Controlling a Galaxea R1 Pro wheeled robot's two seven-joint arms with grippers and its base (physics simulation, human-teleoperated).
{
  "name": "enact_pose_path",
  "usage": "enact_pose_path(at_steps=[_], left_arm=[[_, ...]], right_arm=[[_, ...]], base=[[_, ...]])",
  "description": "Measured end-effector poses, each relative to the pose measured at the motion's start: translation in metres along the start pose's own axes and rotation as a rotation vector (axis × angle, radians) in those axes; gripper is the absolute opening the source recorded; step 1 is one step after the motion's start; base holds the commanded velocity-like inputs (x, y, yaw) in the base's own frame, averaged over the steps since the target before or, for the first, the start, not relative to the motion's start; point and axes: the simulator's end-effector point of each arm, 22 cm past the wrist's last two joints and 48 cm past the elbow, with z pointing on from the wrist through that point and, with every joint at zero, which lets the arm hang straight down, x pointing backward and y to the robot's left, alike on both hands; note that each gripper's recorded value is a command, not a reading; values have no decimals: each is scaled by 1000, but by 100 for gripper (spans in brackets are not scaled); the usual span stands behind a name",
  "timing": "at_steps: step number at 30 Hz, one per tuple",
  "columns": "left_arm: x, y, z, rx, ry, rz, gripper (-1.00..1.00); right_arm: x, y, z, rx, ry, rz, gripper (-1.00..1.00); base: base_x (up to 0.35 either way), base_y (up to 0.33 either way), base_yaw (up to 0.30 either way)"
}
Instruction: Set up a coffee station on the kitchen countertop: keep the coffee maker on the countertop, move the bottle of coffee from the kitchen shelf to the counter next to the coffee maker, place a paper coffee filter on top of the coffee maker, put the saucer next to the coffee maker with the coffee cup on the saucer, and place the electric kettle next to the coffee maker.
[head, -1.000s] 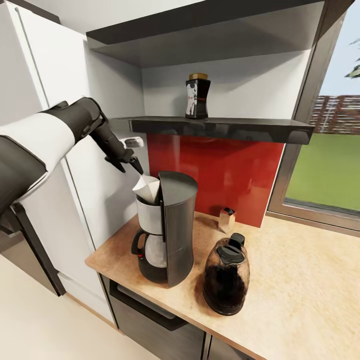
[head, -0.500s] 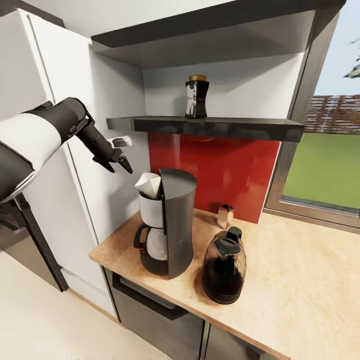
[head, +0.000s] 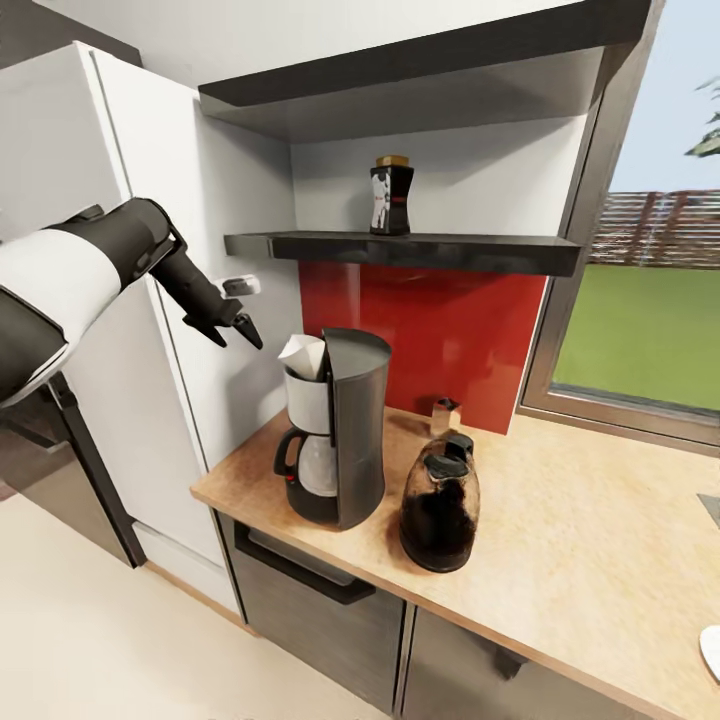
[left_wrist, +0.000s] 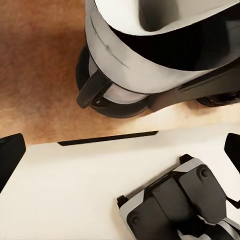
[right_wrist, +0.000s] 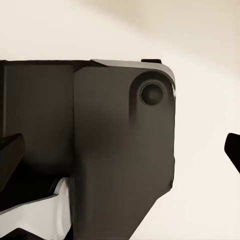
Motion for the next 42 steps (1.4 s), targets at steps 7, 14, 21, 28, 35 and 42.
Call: enact_pose_path(at_steps=[7, 14, 21, 28, 35, 42], left_arm=[[39, 52, 8, 4, 14, -97, 100], [87, 61, 70, 60, 107, -98, 100], [109, 62, 96, 85, 150, -78, 100], [140, 73, 117, 102, 188, -64, 100], [169, 102, 116, 96, 192, -73, 100], [231, 137, 127, 104, 224, -89, 100]], right_arm=[[0, 0, 0, 0, 0, 1, 100], [-1, -1, 0, 2, -1, 2, 100], [-1, -1, 0, 2, -1, 2, 100], [-1, 0, 0, 0, -2, -1, 100], [-1, 0, 0, 0, -2, -2, 100], [-1, 0, 0, -1, -2, -4, 100]], base=[[-3, 0, 0], [0, 0, 0], [0, 0, 0], [0, 0, 0], [0, 0, 0], [0, 0, 0]])
